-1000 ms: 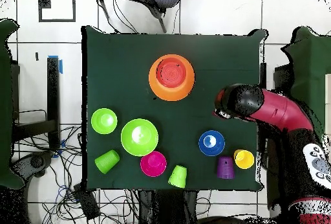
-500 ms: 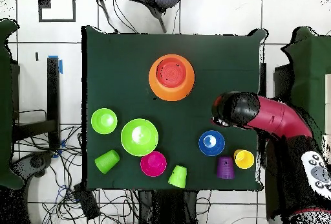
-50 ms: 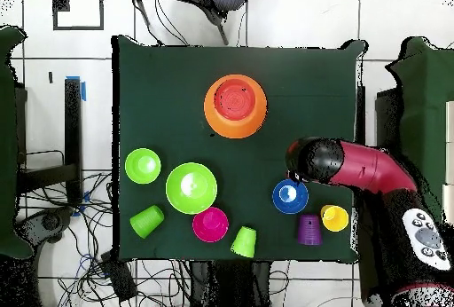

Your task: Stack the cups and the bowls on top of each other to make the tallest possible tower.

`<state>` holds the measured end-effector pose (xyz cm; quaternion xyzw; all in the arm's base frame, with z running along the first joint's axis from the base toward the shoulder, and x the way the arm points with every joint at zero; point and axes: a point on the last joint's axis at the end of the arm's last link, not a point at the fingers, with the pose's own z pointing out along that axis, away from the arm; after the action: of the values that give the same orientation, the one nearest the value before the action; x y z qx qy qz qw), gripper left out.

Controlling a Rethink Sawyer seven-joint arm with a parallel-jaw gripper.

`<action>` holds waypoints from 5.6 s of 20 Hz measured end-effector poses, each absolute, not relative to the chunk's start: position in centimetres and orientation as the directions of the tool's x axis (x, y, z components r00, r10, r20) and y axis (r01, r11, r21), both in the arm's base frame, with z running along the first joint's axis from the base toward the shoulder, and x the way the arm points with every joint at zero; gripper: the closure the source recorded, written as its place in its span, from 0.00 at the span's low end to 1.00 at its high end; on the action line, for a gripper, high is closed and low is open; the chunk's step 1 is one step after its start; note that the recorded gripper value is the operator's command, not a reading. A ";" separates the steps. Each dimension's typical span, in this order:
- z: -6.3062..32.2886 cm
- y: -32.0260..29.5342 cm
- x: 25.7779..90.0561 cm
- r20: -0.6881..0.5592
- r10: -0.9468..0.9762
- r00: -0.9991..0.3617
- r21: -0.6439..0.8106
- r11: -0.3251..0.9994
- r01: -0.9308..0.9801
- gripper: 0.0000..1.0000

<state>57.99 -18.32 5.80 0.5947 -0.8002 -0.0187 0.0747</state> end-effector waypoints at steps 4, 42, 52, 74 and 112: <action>4.3 -18.0 57.5 0.101 -0.961 -0.256 0.119 0.267 -0.956 0.00; -4.1 -16.1 54.3 0.154 -0.975 -0.157 0.236 0.191 -0.953 0.00; -3.8 -17.2 54.5 0.174 -0.971 -0.166 0.228 0.203 -0.952 0.00; 2.7 -19.2 57.6 0.220 -0.958 -0.186 0.137 0.219 -0.966 0.00; -0.8 -18.4 52.6 0.205 -0.962 -0.182 0.403 0.253 -0.880 0.00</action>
<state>52.58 -18.37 -0.75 0.6035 -0.7628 -0.0971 0.2110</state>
